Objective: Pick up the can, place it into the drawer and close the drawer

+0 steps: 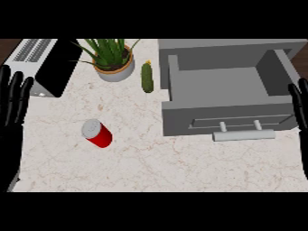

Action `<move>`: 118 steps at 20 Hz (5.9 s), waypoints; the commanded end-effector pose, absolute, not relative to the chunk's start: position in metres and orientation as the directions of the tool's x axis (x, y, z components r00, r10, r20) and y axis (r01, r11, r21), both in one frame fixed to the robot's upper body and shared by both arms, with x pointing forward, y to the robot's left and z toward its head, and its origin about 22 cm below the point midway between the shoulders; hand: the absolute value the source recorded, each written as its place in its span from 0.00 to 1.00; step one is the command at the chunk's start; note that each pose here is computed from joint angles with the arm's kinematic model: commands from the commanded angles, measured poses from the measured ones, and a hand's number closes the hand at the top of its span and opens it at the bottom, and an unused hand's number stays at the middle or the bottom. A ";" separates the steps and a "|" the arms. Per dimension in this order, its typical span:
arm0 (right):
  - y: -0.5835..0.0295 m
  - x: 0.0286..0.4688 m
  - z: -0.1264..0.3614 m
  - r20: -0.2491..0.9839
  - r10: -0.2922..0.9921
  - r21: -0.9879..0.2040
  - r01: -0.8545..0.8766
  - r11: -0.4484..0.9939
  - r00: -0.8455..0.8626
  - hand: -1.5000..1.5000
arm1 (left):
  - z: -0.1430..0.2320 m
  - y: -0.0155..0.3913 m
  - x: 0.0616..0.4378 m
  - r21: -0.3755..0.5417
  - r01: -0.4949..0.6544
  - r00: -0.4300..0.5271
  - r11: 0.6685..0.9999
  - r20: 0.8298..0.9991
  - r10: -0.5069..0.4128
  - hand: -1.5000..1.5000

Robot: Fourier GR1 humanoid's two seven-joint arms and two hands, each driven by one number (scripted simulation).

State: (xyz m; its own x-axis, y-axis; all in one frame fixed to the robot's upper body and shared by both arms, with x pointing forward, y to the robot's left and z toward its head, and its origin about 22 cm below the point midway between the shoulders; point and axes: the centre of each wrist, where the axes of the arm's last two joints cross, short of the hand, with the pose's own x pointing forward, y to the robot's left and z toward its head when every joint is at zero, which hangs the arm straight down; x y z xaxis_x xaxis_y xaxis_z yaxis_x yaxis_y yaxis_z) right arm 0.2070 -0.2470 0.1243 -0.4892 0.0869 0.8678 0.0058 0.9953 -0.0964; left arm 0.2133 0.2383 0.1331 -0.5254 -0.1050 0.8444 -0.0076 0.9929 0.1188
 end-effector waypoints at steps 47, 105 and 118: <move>-0.299 0.172 0.085 0.969 0.133 -0.114 0.100 0.988 -0.208 0.00 | 0.048 0.269 0.298 0.070 0.782 -0.092 0.620 0.996 0.004 0.00; -0.304 0.163 0.074 0.966 0.122 -0.101 0.103 0.990 -0.227 0.00 | -0.087 0.316 0.327 0.073 0.697 -0.025 0.714 0.997 -0.077 0.00; -0.286 0.165 0.102 0.968 0.106 -0.086 0.096 0.992 -0.229 0.00 | -0.089 0.264 0.341 0.085 0.748 -0.040 0.658 0.996 -0.083 0.00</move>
